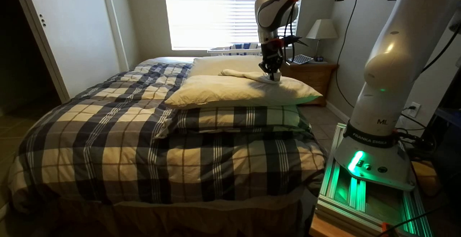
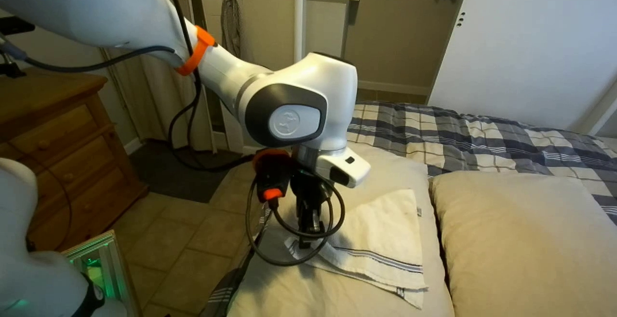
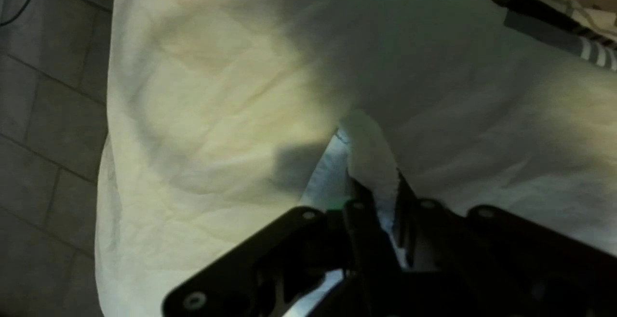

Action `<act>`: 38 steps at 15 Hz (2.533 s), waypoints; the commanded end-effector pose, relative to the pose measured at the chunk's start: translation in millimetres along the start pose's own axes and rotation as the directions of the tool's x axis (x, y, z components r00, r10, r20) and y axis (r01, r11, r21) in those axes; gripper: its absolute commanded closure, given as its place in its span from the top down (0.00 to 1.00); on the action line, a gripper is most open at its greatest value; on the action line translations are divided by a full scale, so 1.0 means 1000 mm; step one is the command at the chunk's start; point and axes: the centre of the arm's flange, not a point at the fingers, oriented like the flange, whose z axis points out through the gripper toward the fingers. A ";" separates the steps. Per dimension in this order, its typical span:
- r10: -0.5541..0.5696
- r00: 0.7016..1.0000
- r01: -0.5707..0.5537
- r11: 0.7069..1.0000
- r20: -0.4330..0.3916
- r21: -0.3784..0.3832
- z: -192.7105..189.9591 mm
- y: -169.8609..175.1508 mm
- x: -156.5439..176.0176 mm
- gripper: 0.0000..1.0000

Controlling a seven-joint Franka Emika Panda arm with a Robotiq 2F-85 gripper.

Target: Fold the white towel twice in a triangular shape

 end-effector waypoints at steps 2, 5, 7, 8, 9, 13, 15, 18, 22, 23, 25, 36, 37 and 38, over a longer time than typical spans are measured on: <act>0.043 0.993 -0.043 0.999 -0.107 -0.005 -0.031 0.016 -0.002 0.02; 0.039 0.977 -0.037 0.999 -0.212 0.014 -0.050 0.021 0.016 0.05; 0.032 0.960 -0.022 0.999 -0.278 0.037 -0.056 0.021 0.032 0.05; 0.032 0.950 -0.018 0.999 -0.311 0.046 -0.058 0.020 0.040 0.05; 0.029 0.937 -0.012 0.999 -0.348 0.051 -0.061 0.019 0.049 0.05; 0.038 0.890 -0.006 0.997 -0.455 0.071 -0.064 0.015 0.080 0.05; 0.040 0.871 -0.004 0.997 -0.490 0.076 -0.063 0.014 0.095 0.04; 0.041 0.843 0.006 0.996 -0.536 0.087 -0.059 0.009 0.116 0.04; 0.016 0.807 0.045 0.995 -0.590 0.089 -0.062 -0.007 0.134 0.04; 0.005 0.799 0.060 0.994 -0.601 0.088 -0.064 -0.012 0.138 0.04; -0.016 0.789 0.088 0.992 -0.614 0.087 -0.066 -0.023 0.144 0.04; 0.000 0.775 0.088 0.990 -0.632 0.109 -0.076 -0.024 0.149 0.64; 0.002 0.774 0.088 0.990 -0.633 0.110 -0.078 -0.023 0.148 0.73; 0.005 0.776 0.087 0.989 -0.631 0.116 -0.081 -0.021 0.146 0.79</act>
